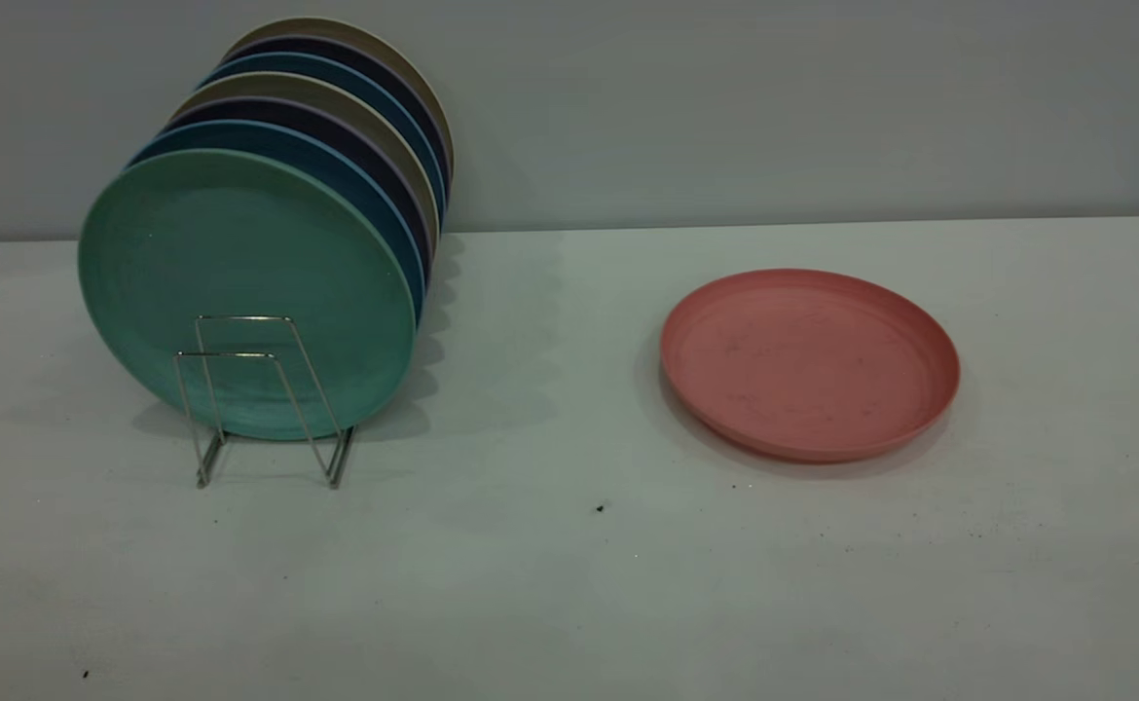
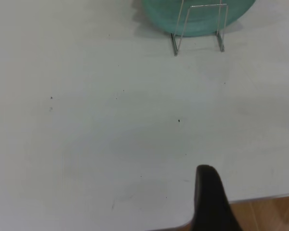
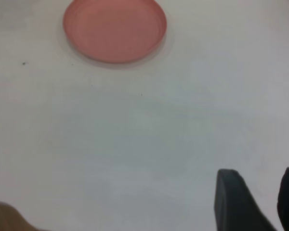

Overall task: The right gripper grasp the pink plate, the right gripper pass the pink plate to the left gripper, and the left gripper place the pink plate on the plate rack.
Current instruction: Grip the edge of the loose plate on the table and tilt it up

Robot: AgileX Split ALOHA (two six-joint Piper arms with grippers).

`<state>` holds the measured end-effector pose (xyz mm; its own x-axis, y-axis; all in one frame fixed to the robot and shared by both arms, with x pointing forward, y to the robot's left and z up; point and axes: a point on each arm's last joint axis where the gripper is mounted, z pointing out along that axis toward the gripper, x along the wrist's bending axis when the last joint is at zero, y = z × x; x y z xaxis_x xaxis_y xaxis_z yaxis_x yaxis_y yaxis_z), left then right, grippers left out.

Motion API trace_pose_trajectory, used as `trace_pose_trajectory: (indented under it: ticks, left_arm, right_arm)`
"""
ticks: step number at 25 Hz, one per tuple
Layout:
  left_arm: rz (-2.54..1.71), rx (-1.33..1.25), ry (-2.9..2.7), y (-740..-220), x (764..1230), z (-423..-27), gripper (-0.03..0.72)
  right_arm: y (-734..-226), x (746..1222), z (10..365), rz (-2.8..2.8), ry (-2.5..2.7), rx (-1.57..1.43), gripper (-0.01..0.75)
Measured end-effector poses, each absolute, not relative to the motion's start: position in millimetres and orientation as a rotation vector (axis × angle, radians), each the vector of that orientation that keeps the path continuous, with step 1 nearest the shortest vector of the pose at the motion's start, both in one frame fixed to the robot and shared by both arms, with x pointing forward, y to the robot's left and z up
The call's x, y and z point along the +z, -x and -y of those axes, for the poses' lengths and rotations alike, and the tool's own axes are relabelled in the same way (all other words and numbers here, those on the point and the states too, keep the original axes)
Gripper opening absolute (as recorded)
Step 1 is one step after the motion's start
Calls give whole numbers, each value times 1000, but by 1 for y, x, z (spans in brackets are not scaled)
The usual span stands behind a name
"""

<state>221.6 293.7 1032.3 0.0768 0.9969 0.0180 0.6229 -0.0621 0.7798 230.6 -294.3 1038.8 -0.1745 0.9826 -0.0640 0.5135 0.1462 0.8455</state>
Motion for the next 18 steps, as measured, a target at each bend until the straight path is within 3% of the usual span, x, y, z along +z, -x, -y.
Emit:
trace_pose_trajectory:
  ticks: [10, 18]
  left_arm:
    - [-1451, 805, -1589, -229, 1050, -284, 436]
    - [-1498, 553, -1566, -280, 1062, -274, 429]
  right_arm:
    - [-238, 1048, 294, -1779, -1398, 917, 239]
    - [-301, 1070, 283, -1735, -1360, 1050, 239]
